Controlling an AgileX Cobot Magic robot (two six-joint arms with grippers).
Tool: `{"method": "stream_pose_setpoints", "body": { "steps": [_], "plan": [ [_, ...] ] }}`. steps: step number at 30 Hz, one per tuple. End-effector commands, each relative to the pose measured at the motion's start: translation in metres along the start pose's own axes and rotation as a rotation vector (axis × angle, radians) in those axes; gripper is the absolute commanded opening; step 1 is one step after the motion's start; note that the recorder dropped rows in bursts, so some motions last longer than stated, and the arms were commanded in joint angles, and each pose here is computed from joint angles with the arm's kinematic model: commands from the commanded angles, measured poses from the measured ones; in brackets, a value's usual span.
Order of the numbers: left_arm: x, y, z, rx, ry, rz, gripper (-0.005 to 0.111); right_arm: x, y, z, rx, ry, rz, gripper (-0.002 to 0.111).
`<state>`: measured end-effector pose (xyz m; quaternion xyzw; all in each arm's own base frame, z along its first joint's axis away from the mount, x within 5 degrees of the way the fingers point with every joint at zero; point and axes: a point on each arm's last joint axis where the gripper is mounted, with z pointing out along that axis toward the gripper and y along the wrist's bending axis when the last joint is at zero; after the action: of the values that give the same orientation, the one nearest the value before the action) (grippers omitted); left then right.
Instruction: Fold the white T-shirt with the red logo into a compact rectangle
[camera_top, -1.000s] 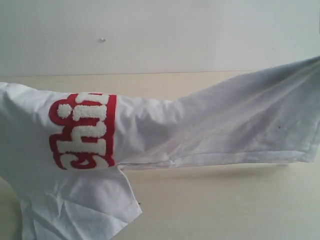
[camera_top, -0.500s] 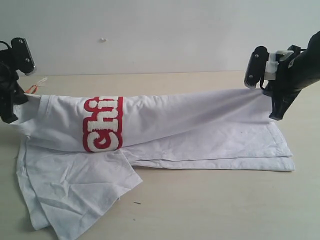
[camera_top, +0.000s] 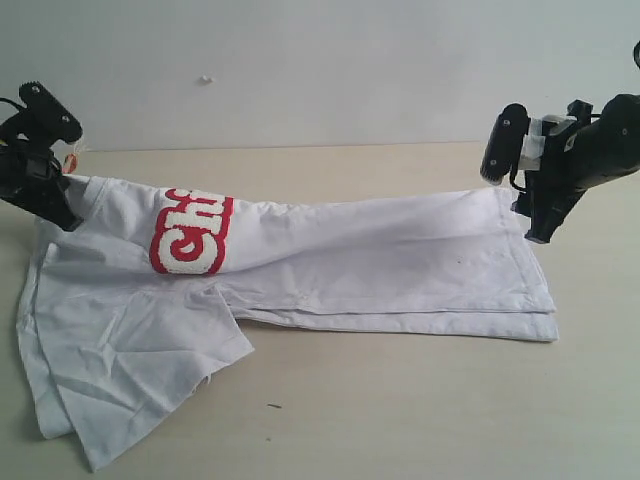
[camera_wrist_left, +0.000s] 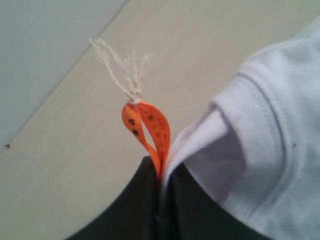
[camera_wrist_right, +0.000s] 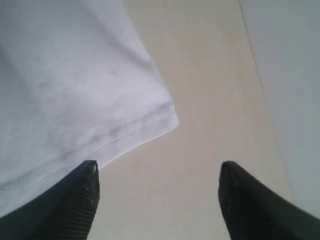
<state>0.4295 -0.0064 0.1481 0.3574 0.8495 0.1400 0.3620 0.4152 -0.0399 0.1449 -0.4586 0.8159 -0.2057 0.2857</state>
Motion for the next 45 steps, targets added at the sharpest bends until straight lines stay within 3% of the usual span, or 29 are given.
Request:
{"method": "stream_pose_setpoints", "body": {
  "steps": [1, 4, 5, 6, 7, 9, 10, 13, 16, 25, 30, 34, 38, 45],
  "plan": [
    [0.002, 0.001, 0.007, -0.038, -0.021, -0.082, 0.000, -0.004, -0.003, -0.002, 0.011, -0.014, 0.039, 0.058],
    [0.002, 0.001, 0.007, -0.038, -0.021, -0.091, 0.000, -0.004, -0.002, -0.002, 0.008, -0.014, 0.042, 0.027],
    [0.002, 0.001, 0.007, -0.038, -0.021, -0.091, 0.001, -0.004, -0.002, -0.002, 0.008, -0.014, 0.042, 0.022],
    [0.002, 0.002, 0.007, -0.043, -0.024, -0.091, 0.009, -0.004, -0.002, -0.002, 0.008, -0.014, 0.042, 0.015],
    [0.002, 0.001, 0.007, -0.038, -0.021, -0.091, 0.017, -0.004, -0.002, -0.002, 0.008, -0.014, 0.042, 0.013],
    [0.002, 0.002, 0.006, -0.045, -0.026, -0.092, 0.046, -0.004, -0.002, -0.002, 0.008, -0.014, 0.042, 0.010],
    [-0.001, 0.006, 0.006, -0.087, -0.057, -0.097, 0.067, -0.004, -0.001, -0.002, -0.002, -0.008, 0.042, 0.010],
    [-0.005, 0.017, 0.004, -0.188, -0.125, -0.121, 0.091, -0.003, 0.001, -0.002, -0.025, 0.005, 0.042, 0.010],
    [-0.009, 0.022, 0.001, -0.239, -0.161, -0.111, 0.104, -0.002, 0.002, -0.002, -0.040, 0.014, 0.042, 0.010],
    [0.000, 0.047, -0.007, -0.354, -0.182, -0.084, 0.105, -0.001, 0.003, -0.002, -0.048, 0.019, 0.042, 0.010],
    [0.015, 0.061, -0.009, -0.386, -0.164, -0.252, 0.105, -0.002, 0.003, -0.003, -0.049, 0.018, 0.047, 0.010],
    [0.016, 0.056, -0.006, -0.334, -0.141, -0.269, 0.105, -0.010, 0.008, -0.004, -0.074, 0.000, 0.104, 0.009],
    [0.015, 0.049, -0.004, -0.276, -0.116, -0.198, 0.105, -0.029, 0.023, -0.004, -0.138, -0.024, 0.024, 0.000],
    [0.018, 0.043, -0.002, -0.214, -0.073, -0.201, 0.105, -0.058, 0.044, -0.005, -0.172, -0.070, -0.069, 0.000]
  ]
}}
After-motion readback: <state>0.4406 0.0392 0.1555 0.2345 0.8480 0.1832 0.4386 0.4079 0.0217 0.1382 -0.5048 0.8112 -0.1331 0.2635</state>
